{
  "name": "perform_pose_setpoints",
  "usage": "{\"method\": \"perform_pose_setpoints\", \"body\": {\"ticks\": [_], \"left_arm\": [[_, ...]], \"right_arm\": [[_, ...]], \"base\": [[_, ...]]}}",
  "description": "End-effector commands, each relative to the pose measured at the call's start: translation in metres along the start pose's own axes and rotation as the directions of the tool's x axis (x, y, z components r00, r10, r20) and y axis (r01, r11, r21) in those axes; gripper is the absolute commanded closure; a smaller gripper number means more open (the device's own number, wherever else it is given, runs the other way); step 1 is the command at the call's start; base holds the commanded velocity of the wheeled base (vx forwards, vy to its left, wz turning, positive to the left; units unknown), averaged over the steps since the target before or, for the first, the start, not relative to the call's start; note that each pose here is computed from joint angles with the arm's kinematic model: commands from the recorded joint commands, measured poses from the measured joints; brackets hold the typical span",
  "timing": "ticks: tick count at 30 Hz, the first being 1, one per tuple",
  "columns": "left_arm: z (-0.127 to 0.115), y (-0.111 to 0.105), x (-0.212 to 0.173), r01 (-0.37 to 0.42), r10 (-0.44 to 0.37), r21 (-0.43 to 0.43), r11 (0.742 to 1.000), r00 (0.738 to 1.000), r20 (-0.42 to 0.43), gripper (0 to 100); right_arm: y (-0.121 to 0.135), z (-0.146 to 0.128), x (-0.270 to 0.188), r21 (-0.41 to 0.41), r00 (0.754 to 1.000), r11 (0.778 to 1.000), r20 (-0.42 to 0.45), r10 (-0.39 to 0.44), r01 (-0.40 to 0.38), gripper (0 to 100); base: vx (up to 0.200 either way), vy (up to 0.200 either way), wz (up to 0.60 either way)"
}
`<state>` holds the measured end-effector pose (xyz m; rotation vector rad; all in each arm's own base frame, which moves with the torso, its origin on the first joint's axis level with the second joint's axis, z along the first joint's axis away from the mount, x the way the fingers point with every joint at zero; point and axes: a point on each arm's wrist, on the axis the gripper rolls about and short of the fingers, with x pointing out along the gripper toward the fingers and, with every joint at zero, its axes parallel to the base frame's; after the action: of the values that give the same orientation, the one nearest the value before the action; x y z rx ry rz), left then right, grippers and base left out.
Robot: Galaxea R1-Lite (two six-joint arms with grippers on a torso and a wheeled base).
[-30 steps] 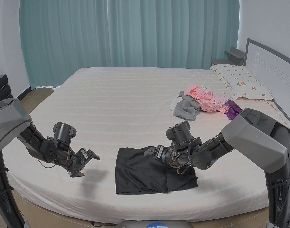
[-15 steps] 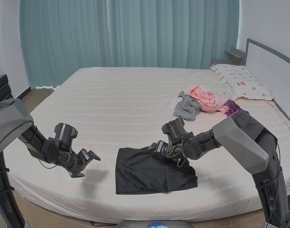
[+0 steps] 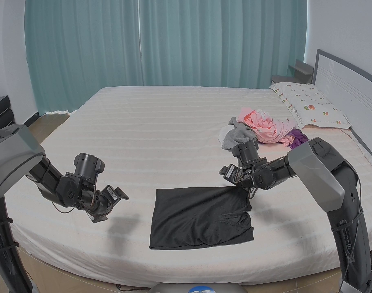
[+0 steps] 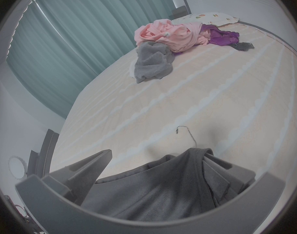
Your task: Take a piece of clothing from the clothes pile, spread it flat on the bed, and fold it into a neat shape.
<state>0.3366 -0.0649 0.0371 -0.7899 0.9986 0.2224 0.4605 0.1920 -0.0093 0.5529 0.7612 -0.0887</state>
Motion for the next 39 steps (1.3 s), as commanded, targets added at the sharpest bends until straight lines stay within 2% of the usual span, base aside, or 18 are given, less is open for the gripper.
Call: {"method": "perform_pose_setpoints", "body": {"ticks": [1,2,6,10,13,18,19,21,24,29,32,39], "left_arm": [[-0.001,-0.017,0.001,0.038,-0.038,0.015,0.999,0.999,0.013,0],[-0.001,-0.024,0.001,0.050,-0.050,0.025,0.998,0.999,0.022,0],[-0.002,-0.035,0.006,0.072,-0.073,0.042,0.997,0.997,0.022,0],[-0.003,-0.044,0.020,0.082,-0.083,0.057,0.995,0.996,0.017,0],[-0.004,-0.052,0.030,0.090,-0.091,0.067,0.994,0.996,0.016,0],[-0.010,-0.068,0.050,0.108,-0.110,0.096,0.990,0.994,0.016,0],[-0.012,-0.070,0.052,0.106,-0.109,0.099,0.989,0.994,0.017,0],[-0.015,-0.078,0.066,0.103,-0.108,0.114,0.988,0.994,0.037,0],[-0.018,-0.086,0.079,0.099,-0.107,0.125,0.987,0.992,0.062,0],[-0.025,-0.096,0.094,0.110,-0.120,0.144,0.983,0.991,0.062,0],[-0.028,-0.101,0.102,0.109,-0.122,0.152,0.982,0.990,0.076,0],[-0.031,-0.103,0.110,0.096,-0.112,0.157,0.983,0.989,0.096,0]], "right_arm": [[-0.005,0.004,-0.003,0.015,1.000,1.000,0.015,0.015,-0.015,0],[-0.006,0.006,-0.006,0.021,0.999,0.999,0.022,0.036,-0.036,0],[-0.007,-0.002,-0.020,0.010,0.993,0.995,-0.063,0.101,-0.100,0],[-0.008,0.000,-0.033,0.012,0.984,0.989,-0.096,0.149,-0.148,0],[-0.008,0.005,-0.038,0.025,0.983,0.986,-0.084,0.165,-0.163,0],[-0.010,0.011,-0.047,0.054,0.976,0.975,-0.017,0.219,-0.218,0],[-0.011,0.010,-0.049,0.053,0.975,0.974,-0.020,0.222,-0.221,0],[-0.021,0.000,-0.057,0.007,0.972,0.976,-0.085,0.219,-0.219,0],[-0.027,-0.003,-0.059,-0.041,0.972,0.975,-0.103,0.211,-0.216,0],[-0.032,0.002,-0.064,-0.053,0.974,0.976,-0.106,0.203,-0.209,0],[-0.031,0.006,-0.061,-0.047,0.974,0.975,-0.078,0.212,-0.216,0],[-0.038,0.007,-0.063,-0.054,0.977,0.978,-0.081,0.198,-0.203,0]], "base": [[0.000,0.000,0.00],[0.000,0.000,0.00],[0.000,0.000,0.00],[0.000,0.000,0.00],[0.000,0.000,0.00],[0.000,0.000,0.00],[0.000,0.000,0.00],[0.000,0.000,0.00],[0.000,0.000,0.00],[0.000,0.000,0.00],[0.000,0.000,0.00],[0.000,0.000,0.00]]}}
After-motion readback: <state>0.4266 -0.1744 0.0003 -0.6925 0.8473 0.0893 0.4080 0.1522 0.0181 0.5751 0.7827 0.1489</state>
